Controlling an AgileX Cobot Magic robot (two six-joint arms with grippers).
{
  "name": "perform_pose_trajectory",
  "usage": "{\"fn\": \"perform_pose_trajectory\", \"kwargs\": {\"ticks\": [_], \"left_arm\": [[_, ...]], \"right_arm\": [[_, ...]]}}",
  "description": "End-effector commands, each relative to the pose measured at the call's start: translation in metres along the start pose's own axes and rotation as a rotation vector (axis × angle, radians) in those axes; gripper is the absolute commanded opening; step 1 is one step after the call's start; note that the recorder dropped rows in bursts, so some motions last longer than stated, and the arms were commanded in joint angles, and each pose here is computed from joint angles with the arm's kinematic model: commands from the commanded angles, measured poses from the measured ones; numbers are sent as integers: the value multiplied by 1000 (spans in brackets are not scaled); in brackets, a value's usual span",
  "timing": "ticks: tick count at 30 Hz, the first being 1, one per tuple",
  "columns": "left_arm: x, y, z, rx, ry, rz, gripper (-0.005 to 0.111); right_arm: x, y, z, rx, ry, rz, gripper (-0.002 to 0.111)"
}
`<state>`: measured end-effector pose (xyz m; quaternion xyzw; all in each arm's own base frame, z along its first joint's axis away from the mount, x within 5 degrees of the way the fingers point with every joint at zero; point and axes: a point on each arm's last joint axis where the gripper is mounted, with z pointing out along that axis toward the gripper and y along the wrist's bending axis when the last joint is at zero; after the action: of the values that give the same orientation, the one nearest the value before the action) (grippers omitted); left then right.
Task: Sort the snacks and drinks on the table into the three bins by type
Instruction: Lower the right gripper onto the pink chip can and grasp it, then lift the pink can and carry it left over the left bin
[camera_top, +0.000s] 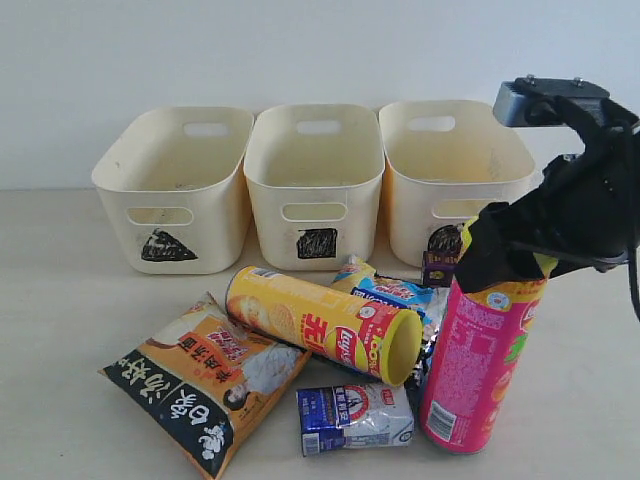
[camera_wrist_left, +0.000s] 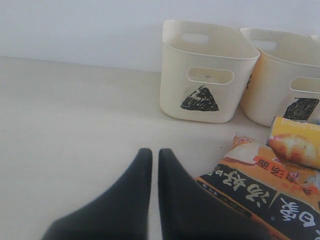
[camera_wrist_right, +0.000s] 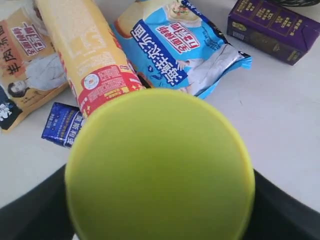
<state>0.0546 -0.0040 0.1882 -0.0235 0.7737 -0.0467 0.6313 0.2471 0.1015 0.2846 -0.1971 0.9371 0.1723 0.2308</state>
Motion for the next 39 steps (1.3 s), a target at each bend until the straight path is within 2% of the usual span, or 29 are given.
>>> {"fn": "perform_pose_trajectory", "kwargs": {"ticks": [1, 7, 11, 16, 21, 25, 28, 31, 39], "left_arm": [[1, 0, 0, 1, 1, 8, 4], [1, 0, 0, 1, 1, 8, 4], [1, 0, 0, 1, 1, 8, 4], [1, 0, 0, 1, 1, 8, 4], [1, 0, 0, 1, 1, 8, 4], [1, 0, 0, 1, 1, 8, 4], [1, 0, 0, 1, 1, 8, 4], [1, 0, 0, 1, 1, 8, 4], [1, 0, 0, 1, 1, 8, 4]], "right_arm": [[-3, 8, -22, -9, -49, -44, 0], [-25, 22, -65, -23, -164, -95, 0], [-47, 38, -93, -115, -298, -93, 0], [-68, 56, -122, -238, -494, -161, 0], [-88, 59, -126, -280, -568, -169, 0], [-110, 67, -103, -400, -604, -150, 0], [-126, 83, -70, -419, -610, -192, 0], [-140, 105, -40, -385, -649, -253, 0], [-179, 149, 30, -168, -844, -406, 0]]}}
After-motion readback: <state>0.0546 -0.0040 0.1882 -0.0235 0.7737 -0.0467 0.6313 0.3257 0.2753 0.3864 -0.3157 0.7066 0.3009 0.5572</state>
